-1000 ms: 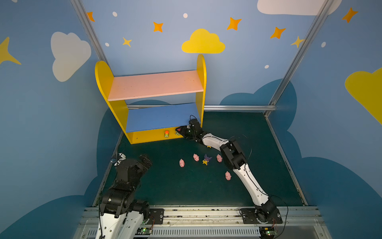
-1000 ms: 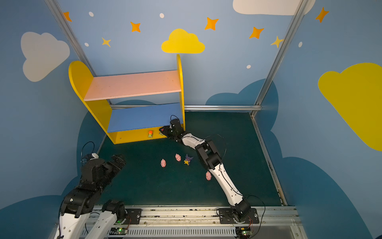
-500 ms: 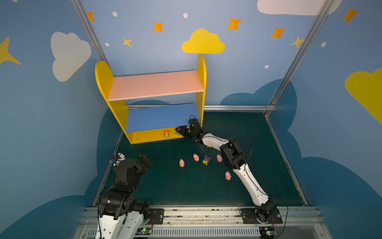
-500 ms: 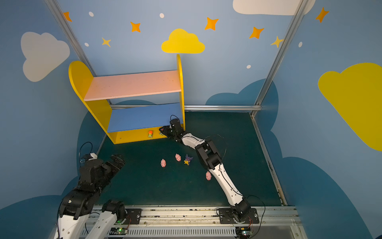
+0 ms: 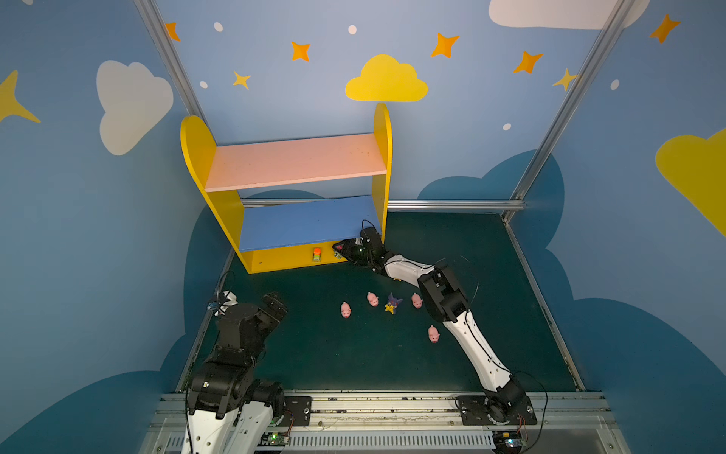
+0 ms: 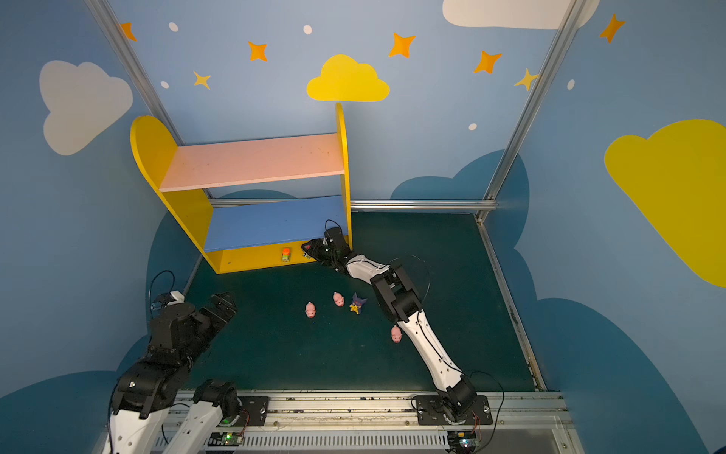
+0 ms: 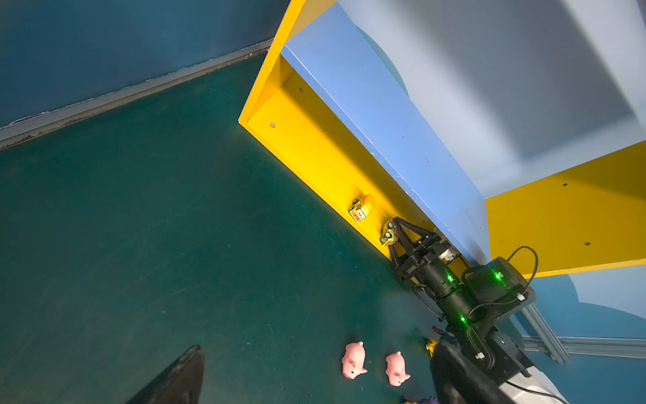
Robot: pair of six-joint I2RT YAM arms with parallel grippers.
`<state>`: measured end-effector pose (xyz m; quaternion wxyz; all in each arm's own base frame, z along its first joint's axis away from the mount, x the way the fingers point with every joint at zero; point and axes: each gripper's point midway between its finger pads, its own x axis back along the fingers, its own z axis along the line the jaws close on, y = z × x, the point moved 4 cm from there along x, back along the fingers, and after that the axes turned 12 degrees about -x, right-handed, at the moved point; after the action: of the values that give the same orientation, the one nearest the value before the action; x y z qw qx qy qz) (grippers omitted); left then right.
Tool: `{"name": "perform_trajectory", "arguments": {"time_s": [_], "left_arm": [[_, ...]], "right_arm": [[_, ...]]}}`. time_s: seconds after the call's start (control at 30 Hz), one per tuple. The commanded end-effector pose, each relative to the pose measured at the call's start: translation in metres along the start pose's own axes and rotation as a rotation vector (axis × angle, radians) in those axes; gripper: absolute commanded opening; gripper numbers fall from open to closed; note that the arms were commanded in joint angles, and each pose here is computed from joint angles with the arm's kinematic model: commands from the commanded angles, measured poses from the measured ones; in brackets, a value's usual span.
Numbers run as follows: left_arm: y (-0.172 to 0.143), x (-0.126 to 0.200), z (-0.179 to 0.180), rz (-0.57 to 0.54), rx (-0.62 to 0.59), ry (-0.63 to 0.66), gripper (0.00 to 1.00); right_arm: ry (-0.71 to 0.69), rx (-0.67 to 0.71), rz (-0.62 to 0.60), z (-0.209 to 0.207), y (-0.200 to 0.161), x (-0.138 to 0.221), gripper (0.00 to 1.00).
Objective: Organize plastic toys on shelves
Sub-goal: Place the plastic toy on the shelf.
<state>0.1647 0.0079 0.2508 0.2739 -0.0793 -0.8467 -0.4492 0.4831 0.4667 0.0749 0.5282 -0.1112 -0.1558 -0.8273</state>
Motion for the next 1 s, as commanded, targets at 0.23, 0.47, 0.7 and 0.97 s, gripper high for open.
{"name": "perform_trajectory", "arguments": {"time_s": [0.23,0.47,0.7,0.97], "left_arm": [[0.009,0.009,-0.003,-0.024,-0.013,-0.008,1.0],[0.012,0.018,-0.001,-0.043,-0.014,-0.01,1.0],[0.011,0.021,0.0,-0.048,-0.016,-0.013,1.0],[0.013,0.024,0.001,-0.057,-0.021,-0.01,1.0]], "right_arm": [[0.068,0.018,-0.036,0.039,0.014,0.024,0.49],[0.07,0.009,-0.026,0.046,0.007,0.024,0.49],[0.093,0.013,-0.011,0.057,0.002,0.027,0.49],[0.146,0.042,0.001,0.073,-0.002,0.03,0.49]]}}
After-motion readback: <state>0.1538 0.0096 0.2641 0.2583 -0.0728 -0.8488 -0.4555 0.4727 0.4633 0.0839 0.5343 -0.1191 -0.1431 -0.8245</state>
